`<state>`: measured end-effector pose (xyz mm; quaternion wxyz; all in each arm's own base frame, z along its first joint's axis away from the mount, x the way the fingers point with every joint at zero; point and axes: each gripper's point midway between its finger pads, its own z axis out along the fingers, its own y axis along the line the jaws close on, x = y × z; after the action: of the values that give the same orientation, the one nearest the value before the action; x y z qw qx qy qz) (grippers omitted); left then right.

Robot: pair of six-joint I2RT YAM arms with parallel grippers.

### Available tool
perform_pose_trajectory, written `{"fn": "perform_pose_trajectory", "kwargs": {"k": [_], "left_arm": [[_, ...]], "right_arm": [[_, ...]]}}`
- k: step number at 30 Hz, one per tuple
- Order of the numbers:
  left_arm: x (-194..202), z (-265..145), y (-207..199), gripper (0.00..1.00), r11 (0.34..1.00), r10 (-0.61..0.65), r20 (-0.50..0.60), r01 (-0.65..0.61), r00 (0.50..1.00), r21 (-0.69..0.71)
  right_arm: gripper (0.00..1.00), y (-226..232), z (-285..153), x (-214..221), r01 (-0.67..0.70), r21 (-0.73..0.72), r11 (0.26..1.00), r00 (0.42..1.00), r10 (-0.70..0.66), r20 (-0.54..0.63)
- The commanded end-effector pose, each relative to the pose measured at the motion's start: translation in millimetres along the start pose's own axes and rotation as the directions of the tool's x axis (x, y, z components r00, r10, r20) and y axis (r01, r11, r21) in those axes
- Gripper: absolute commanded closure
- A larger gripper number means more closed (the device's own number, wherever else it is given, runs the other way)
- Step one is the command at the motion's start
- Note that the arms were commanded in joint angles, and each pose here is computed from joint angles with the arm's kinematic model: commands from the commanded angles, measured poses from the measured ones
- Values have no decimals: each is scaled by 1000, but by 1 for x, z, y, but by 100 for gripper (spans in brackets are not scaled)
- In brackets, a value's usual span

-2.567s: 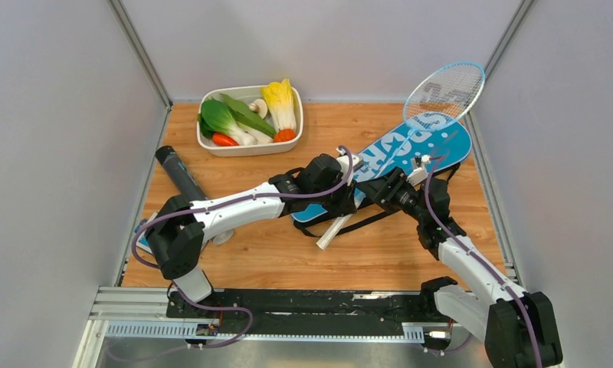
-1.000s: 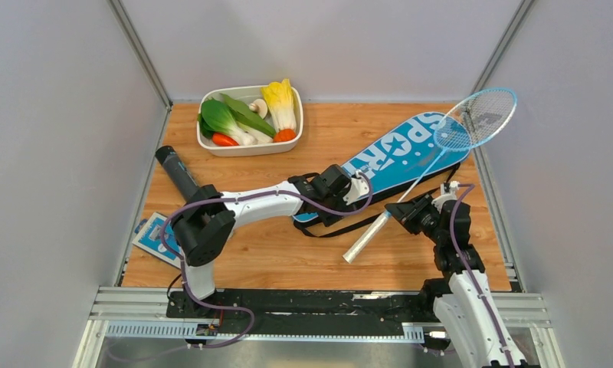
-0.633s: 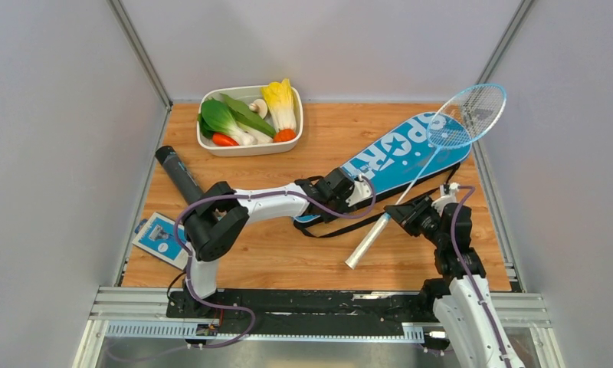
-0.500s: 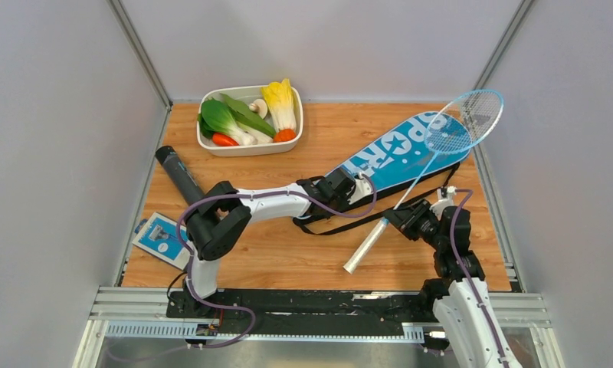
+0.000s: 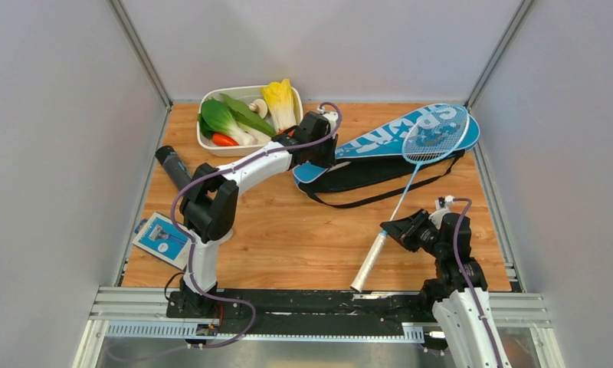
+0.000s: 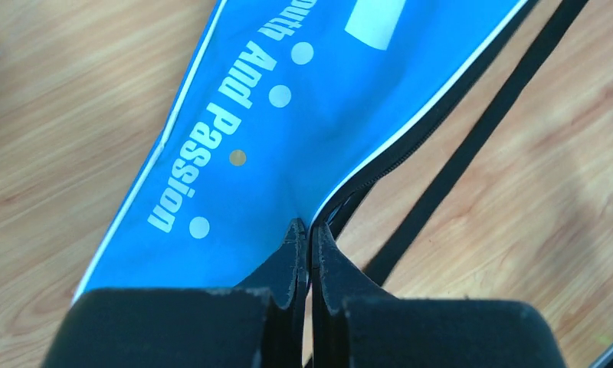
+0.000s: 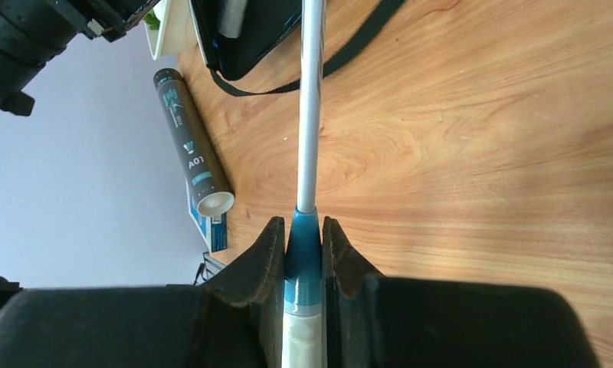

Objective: Pack up the badminton gear

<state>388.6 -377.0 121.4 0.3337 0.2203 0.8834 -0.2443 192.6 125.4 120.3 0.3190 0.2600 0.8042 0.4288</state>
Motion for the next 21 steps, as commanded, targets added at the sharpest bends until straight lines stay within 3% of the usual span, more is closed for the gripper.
{"fn": "perform_pose_trajectory", "kwargs": {"k": [1,4,9,21], "left_arm": [[-38,-8,-23,100,985,-144,90,135,985,104],[-40,-7,-26,100,981,-166,98,154,981,122],[-42,-2,-20,100,977,-204,116,195,972,90],[-70,-7,-23,100,968,-244,196,228,950,101]], "right_arm": [[100,14,-8,-4,-33,-34,999,999,33,26],[100,16,-13,-2,-47,-38,998,998,48,31],[100,19,-32,-19,-59,2,998,983,58,172],[100,22,-45,2,-152,-20,988,983,154,104]]}}
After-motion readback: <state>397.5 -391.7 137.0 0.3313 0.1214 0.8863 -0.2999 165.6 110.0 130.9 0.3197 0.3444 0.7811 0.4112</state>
